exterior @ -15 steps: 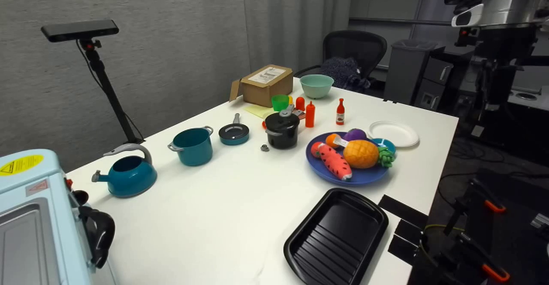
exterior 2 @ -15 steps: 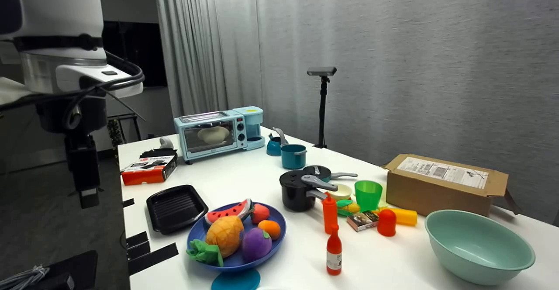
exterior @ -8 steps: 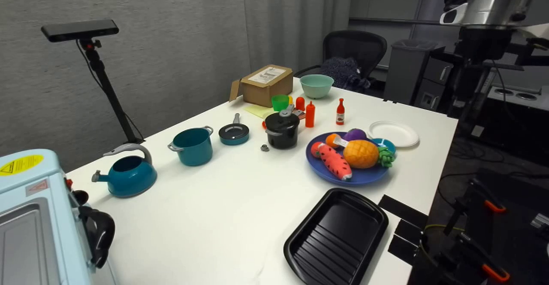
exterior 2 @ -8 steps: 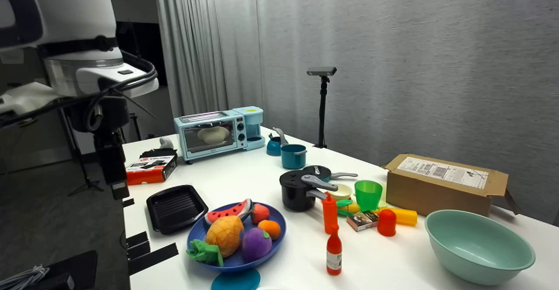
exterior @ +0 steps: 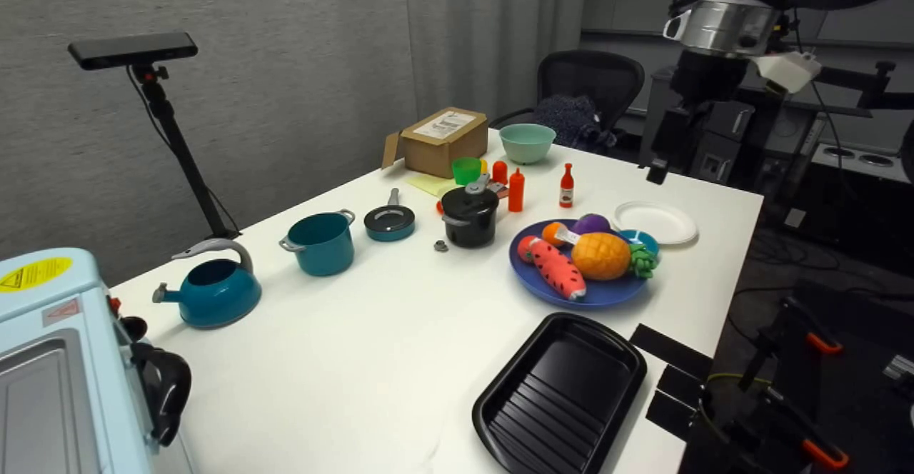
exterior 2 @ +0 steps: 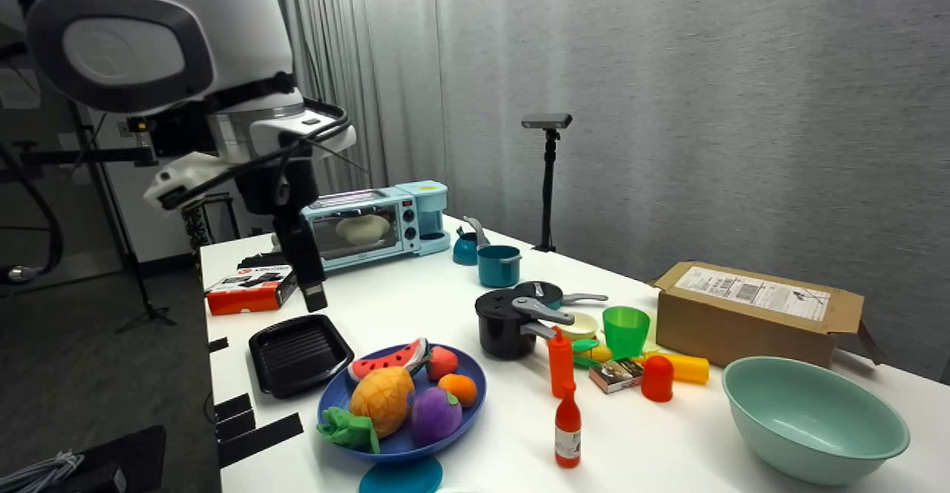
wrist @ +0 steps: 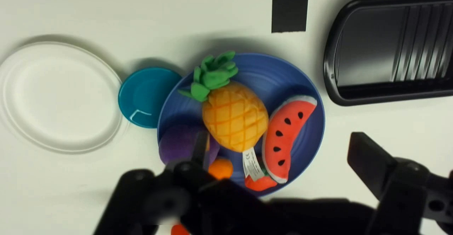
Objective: Pick up the lid and put it on the table
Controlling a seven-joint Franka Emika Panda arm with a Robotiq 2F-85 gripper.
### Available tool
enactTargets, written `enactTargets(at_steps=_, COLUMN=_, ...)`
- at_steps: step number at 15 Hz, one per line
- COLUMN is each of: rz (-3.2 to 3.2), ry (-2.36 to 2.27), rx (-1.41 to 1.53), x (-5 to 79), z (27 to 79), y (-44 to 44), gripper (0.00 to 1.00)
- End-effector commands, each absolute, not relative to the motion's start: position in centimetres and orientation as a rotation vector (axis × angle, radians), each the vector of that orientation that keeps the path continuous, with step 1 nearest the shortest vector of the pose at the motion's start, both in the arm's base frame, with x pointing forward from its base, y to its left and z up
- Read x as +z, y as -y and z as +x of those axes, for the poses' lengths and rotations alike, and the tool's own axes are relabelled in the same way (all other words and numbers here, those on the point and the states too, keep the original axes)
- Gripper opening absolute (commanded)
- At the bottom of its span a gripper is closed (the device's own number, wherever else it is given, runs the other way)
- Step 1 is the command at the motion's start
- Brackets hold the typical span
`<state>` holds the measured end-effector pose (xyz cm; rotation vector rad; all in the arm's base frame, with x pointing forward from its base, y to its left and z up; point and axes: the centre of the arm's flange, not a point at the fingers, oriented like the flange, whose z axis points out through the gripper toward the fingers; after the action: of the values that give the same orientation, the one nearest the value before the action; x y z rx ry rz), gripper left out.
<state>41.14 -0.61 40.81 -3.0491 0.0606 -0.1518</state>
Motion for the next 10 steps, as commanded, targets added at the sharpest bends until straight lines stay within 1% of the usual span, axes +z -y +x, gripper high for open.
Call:
enactTargets(at_steps=1, rz=-3.057, ry=-0.151, rx=-0.18, x=41.2, z=49.0, y=-0.6, gripper=1.0)
enactTargets(at_steps=4, rz=-3.058, ry=-0.214, rx=-0.189, x=41.0, z=53.3, y=-0.7, gripper=1.0)
enactTargets(at_steps=6, rz=-3.053, ry=-0.205, rx=-0.179, x=41.6, z=54.9, y=-0.7, gripper=1.0)
enactTargets(at_steps=7, rz=-3.054, ry=-0.189, rx=-0.196, x=40.6, z=51.8, y=-0.8, gripper=1.0)
enactTargets(at_steps=10, rz=-3.054, ry=-0.189, rx=-0.204, x=40.7, z=53.7, y=-0.8, gripper=1.0)
